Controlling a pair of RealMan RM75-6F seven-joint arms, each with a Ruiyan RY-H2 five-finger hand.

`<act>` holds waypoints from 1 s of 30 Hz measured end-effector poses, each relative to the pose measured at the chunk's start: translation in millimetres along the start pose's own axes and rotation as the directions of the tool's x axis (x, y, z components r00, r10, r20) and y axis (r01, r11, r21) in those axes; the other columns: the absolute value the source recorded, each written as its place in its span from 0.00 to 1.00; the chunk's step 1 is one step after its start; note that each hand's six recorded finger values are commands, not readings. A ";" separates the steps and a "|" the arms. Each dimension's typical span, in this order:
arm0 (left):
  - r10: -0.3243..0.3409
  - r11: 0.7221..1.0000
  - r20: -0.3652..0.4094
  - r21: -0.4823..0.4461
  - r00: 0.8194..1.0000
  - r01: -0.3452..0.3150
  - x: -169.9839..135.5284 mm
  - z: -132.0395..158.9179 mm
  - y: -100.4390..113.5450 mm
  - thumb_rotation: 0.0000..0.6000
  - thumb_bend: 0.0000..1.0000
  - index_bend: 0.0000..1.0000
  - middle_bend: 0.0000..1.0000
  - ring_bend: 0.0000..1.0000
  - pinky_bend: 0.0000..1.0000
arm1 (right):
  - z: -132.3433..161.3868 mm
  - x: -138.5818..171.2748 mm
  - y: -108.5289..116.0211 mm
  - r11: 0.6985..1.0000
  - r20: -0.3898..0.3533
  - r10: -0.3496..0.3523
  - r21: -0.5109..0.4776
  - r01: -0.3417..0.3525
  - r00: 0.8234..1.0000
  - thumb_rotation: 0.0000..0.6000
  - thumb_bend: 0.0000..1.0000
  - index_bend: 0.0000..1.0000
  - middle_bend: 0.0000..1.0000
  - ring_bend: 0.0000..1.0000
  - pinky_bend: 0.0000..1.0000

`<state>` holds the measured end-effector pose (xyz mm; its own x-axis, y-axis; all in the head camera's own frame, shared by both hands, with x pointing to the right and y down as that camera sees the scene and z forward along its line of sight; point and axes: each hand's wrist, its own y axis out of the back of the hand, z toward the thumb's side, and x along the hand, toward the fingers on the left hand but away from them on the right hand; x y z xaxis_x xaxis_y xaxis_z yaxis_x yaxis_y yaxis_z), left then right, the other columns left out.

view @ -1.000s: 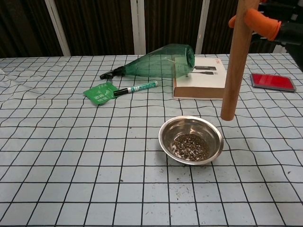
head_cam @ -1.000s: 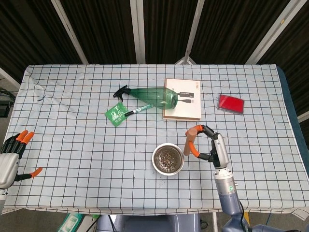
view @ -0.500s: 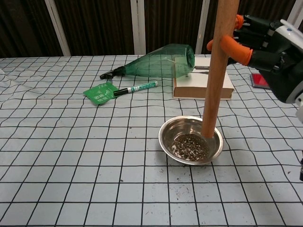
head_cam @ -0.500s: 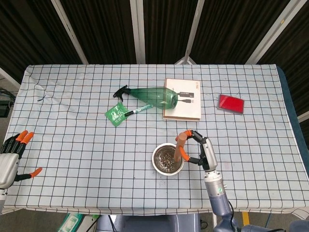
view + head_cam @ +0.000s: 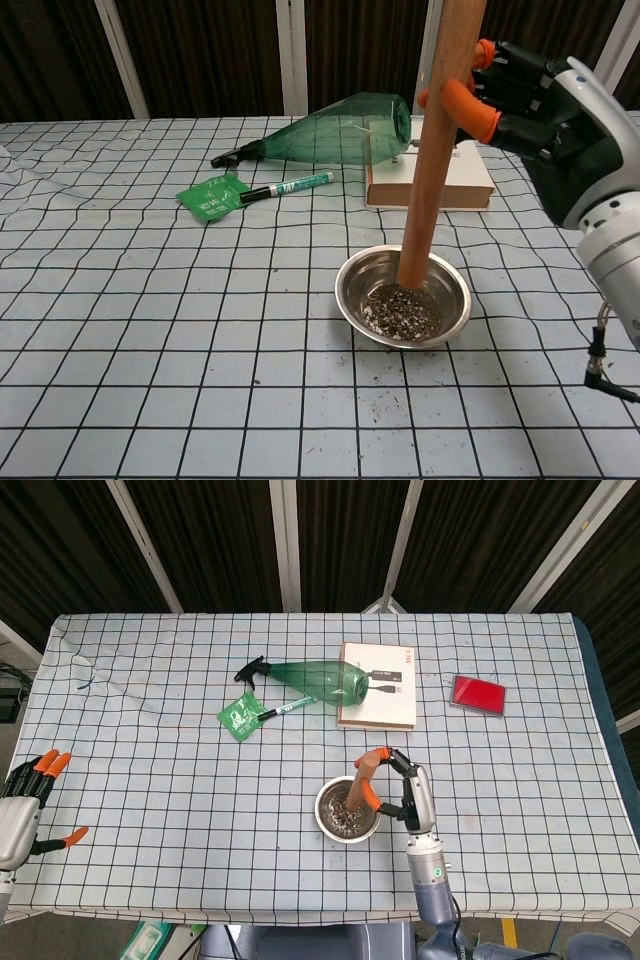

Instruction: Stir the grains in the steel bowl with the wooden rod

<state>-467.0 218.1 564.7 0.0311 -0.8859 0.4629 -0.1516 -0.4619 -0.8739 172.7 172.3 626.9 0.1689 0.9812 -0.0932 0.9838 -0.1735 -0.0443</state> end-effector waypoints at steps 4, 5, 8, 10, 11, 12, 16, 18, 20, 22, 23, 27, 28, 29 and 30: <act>-0.001 1.000 0.000 -0.002 1.000 0.001 0.4 0.6 0.1 1.00 0.06 0.00 0.00 0.00 0.00 | -9.4 1.0 -2.3 1.000 0.008 -0.008 0.013 0.008 1.000 1.00 0.67 0.82 0.66 0.52 0.47; -0.001 1.000 0.000 -0.003 1.000 0.001 0.5 0.6 0.1 1.00 0.06 0.00 0.00 0.00 0.00 | -11.4 1.2 -2.9 1.000 0.009 -0.008 0.017 0.008 1.000 1.00 0.67 0.82 0.66 0.52 0.47; -0.003 1.000 -0.001 -0.003 1.000 0.003 0.6 0.3 0.0 1.00 0.06 0.00 0.00 0.00 0.00 | -17.3 2.1 -5.4 1.000 0.014 -0.008 0.022 0.008 1.000 1.00 0.67 0.82 0.66 0.52 0.47; -0.003 1.000 0.000 -0.003 1.000 0.003 0.8 0.6 -0.2 1.00 0.06 0.00 0.00 0.00 0.00 | -20.4 2.6 -7.1 1.000 0.018 -0.008 0.020 0.007 1.000 1.00 0.67 0.82 0.66 0.52 0.47; -0.004 1.000 0.000 -0.002 1.000 0.004 0.8 0.7 -0.3 1.00 0.06 0.00 0.00 0.00 0.00 | -21.3 2.7 -7.5 1.000 0.018 -0.007 0.022 0.006 1.000 1.00 0.67 0.82 0.66 0.52 0.47; -0.005 1.000 0.001 -0.001 1.000 0.005 0.8 0.9 -0.4 1.00 0.06 0.00 0.00 0.00 0.00 | -22.2 2.9 -8.0 1.000 0.019 -0.005 0.026 0.004 1.000 1.00 0.67 0.82 0.66 0.52 0.47; -0.005 1.000 0.001 0.000 1.000 0.005 0.7 0.9 -0.7 1.00 0.06 0.00 0.00 0.00 0.00 | -26.9 4.5 -11.3 0.999 0.022 0.002 0.037 -0.003 1.000 1.00 0.67 0.82 0.66 0.52 0.47; -0.005 1.000 0.001 -0.001 1.000 0.005 0.9 1.0 -0.6 1.00 0.06 0.00 0.00 0.00 0.00 | -28.8 5.3 -12.8 0.999 0.025 0.005 0.041 -0.006 1.000 1.00 0.67 0.82 0.66 0.52 0.47; -0.005 1.000 0.001 -0.002 1.000 0.005 1.1 1.2 -0.4 1.00 0.06 0.00 0.00 0.00 0.00 | -30.4 5.8 -13.6 0.999 0.025 0.008 0.048 -0.009 1.000 1.00 0.67 0.82 0.66 0.52 0.47; -0.005 1.000 0.001 -0.002 1.000 0.005 1.2 1.4 -0.4 1.00 0.06 0.00 0.00 0.00 0.00 | -32.0 6.2 -13.6 0.998 0.026 0.010 0.056 -0.011 1.000 1.00 0.67 0.82 0.66 0.52 0.47; -0.005 1.000 0.001 -0.002 1.000 0.005 1.1 1.5 -0.4 1.00 0.06 0.00 0.00 0.00 0.00 | -32.7 6.4 -13.5 0.998 0.028 0.010 0.058 -0.011 1.000 1.00 0.67 0.82 0.66 0.52 0.47; -0.006 1.000 0.002 -0.002 1.000 0.006 0.8 1.1 -0.5 1.00 0.06 0.00 0.00 0.00 0.00 | -35.7 7.9 -12.1 0.998 0.035 0.009 0.066 -0.011 0.999 1.00 0.67 0.82 0.66 0.52 0.47; -0.006 1.000 0.002 -0.002 1.000 0.006 0.7 1.2 -0.6 1.00 0.06 0.00 0.00 0.00 0.00 | -36.3 8.4 -11.8 0.998 0.036 0.008 0.068 -0.011 0.999 1.00 0.67 0.82 0.66 0.52 0.47; -0.005 1.000 0.003 -0.001 1.000 0.005 0.6 1.2 -0.5 1.00 0.06 0.00 0.00 0.00 0.00 | -36.7 8.8 -11.6 0.997 0.037 0.009 0.070 -0.012 0.999 1.00 0.67 0.82 0.66 0.52 0.47; -0.005 1.000 0.003 -0.001 1.000 0.005 0.6 1.5 -0.4 1.00 0.06 0.00 0.00 0.00 0.00 | -37.0 9.4 -11.6 0.997 0.037 0.011 0.074 -0.014 0.999 1.00 0.67 0.82 0.66 0.52 0.47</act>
<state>-465.5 217.6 565.1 0.0351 -0.8838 0.4666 -0.1529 -0.4661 -0.8714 165.0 186.6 663.3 0.1773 0.9755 -0.1304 0.9743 -0.1927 -0.1164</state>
